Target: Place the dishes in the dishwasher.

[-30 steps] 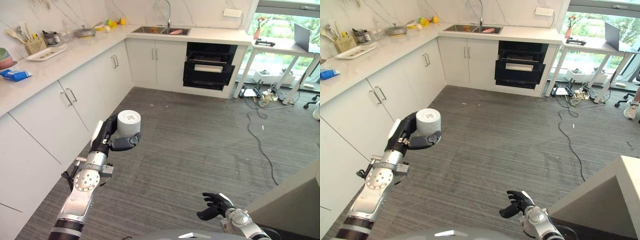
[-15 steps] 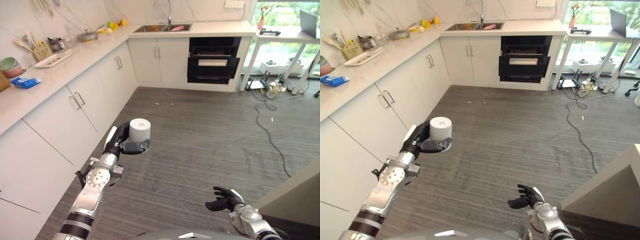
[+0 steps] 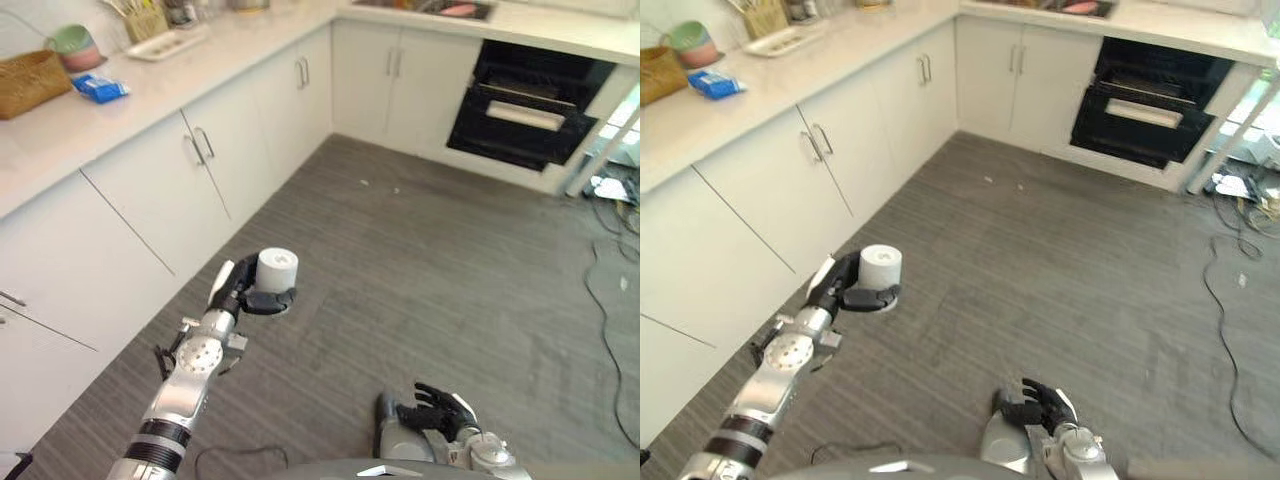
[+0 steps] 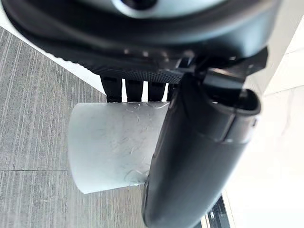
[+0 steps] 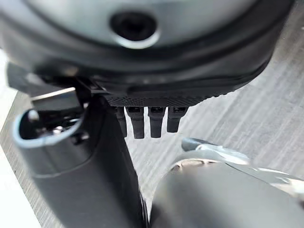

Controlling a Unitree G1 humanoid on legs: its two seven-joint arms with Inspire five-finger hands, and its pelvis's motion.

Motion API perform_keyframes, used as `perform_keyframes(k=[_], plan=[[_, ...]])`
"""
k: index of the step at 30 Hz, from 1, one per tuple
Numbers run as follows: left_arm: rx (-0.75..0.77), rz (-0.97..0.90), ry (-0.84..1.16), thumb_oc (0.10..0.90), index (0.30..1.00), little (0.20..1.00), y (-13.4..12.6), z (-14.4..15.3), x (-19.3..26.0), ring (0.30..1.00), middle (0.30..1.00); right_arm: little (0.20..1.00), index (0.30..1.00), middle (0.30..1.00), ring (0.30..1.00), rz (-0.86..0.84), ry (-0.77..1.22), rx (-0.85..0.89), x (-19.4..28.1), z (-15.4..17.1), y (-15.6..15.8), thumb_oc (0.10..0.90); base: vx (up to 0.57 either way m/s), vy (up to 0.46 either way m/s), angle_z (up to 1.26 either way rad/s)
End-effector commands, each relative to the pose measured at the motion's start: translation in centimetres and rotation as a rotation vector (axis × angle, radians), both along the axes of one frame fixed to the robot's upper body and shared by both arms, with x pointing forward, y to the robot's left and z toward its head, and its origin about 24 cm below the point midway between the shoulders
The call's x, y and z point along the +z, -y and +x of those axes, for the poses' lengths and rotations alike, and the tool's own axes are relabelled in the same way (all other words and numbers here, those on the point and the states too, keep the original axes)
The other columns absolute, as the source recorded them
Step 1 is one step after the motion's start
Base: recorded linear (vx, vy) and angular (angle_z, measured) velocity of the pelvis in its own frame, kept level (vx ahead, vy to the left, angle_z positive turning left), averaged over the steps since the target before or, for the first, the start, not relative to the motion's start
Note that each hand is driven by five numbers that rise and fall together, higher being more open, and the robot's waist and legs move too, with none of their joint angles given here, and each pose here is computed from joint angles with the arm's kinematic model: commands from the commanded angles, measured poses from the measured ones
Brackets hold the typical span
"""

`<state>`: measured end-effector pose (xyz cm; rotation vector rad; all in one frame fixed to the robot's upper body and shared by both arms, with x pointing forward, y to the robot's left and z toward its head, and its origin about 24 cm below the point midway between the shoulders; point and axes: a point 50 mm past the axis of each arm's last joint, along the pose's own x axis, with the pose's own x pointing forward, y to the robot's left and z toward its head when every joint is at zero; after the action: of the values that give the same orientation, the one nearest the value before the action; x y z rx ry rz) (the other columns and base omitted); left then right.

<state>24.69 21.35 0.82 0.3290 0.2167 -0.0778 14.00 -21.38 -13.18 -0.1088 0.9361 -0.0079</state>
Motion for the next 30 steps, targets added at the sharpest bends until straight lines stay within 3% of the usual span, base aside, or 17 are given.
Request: perform_keyframes(k=[1, 7, 16, 22, 30], plan=[[-0.033, 0.049, 0.313, 0.4, 0.3, 0.3, -1.2, 2.2, 6.9, 0.3, 0.3, 0.9, 0.9, 0.9, 0.9, -0.043, 0.101, 0.028, 1.4, 1.4, 1.2, 0.8, 0.46, -0.297, -0.03], [0.033, 0.065, 0.312, 0.4, 0.3, 0.3, -3.1, 1.2, 7.2, 0.3, 0.3, 0.9, 0.9, 0.9, 0.9, -0.072, 0.112, 0.057, 1.5, 2.5, 0.8, 0.8, 0.46, -0.081, -0.43], [0.043, 0.151, 0.297, 0.4, 0.3, 0.3, -4.7, 0.3, 7.6, 0.3, 0.3, 0.9, 0.9, 0.9, 0.9, -0.03, 0.118, 0.065, 1.1, 3.1, -0.8, 0.8, 0.48, 0.214, -0.58], [-0.005, 0.216, 0.296, 0.4, 0.3, 0.3, -4.9, 0.5, 8.4, 0.3, 0.3, 0.9, 0.9, 0.9, 0.9, 0.027, 0.14, 0.069, 1.3, 4.1, -2.5, 0.8, 0.5, 0.485, -0.54], [-0.029, 0.169, 0.346, 0.4, 0.3, 0.3, -4.0, 1.1, 9.1, 0.3, 0.3, 0.9, 0.9, 0.9, 0.9, 0.006, 0.21, 0.057, 2.5, 5.3, -1.7, 0.8, 0.5, 0.233, -0.03]])
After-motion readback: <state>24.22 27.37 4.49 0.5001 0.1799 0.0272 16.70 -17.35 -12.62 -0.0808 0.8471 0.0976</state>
